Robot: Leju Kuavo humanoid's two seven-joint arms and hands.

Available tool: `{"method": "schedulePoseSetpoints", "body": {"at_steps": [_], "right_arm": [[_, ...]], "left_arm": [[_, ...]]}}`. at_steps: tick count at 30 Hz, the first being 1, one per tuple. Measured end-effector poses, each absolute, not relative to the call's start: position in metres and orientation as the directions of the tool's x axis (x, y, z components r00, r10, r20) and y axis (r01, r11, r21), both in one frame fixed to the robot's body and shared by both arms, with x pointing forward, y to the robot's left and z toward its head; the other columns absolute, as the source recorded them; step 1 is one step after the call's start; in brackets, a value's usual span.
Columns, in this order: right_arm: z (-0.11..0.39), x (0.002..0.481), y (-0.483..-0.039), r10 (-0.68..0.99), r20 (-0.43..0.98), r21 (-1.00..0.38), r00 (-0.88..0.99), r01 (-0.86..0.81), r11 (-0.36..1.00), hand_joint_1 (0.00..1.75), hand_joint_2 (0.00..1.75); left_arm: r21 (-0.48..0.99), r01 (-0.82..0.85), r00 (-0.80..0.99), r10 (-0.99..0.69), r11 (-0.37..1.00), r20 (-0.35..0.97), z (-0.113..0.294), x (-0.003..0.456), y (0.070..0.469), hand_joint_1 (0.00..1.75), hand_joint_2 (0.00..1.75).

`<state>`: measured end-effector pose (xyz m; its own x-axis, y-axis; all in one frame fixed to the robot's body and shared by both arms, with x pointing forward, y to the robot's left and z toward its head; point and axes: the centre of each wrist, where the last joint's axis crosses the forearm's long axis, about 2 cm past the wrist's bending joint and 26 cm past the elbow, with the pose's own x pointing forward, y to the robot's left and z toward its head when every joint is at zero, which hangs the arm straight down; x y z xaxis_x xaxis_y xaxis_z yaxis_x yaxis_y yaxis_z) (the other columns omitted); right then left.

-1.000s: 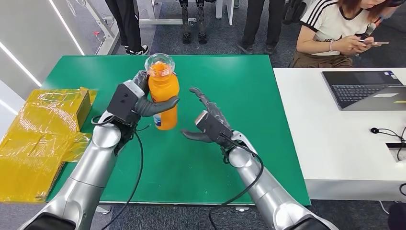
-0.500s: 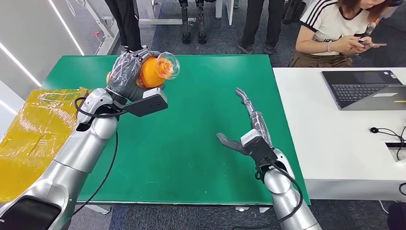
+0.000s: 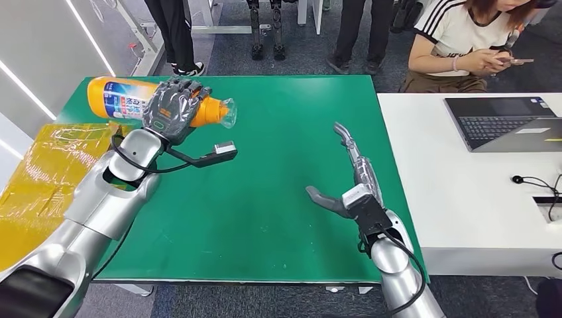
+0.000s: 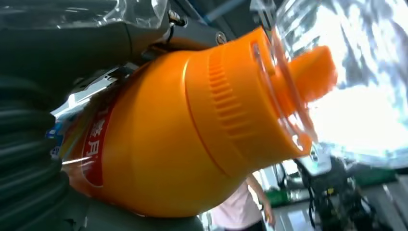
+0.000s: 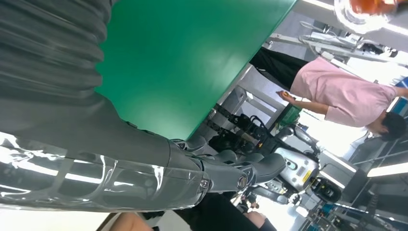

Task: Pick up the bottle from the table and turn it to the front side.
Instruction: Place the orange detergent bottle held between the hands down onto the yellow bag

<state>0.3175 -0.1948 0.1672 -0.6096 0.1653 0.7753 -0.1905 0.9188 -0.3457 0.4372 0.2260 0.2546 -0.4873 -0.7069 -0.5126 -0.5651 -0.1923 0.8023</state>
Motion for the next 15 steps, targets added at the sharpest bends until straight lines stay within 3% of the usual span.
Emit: {"method": "schedulePoseSetpoints", "body": {"at_steps": [6, 15], "right_arm": [[0.157, 0.308, -0.203, 0.169, 0.789, -0.334, -0.59, -0.181, 0.925, 0.0, 1.75], [0.134, 0.286, -0.227, 0.179, 0.828, -0.294, -0.532, -0.14, 0.945, 0.0, 1.75]], "left_arm": [[0.798, -0.51, -0.411, -0.724, -0.322, -0.555, 0.228, 0.434, 0.255, 1.75, 1.75], [0.824, -0.267, -0.245, -0.792, -0.499, -0.559, 0.144, 0.389, 0.34, 1.75, 1.75]]}}
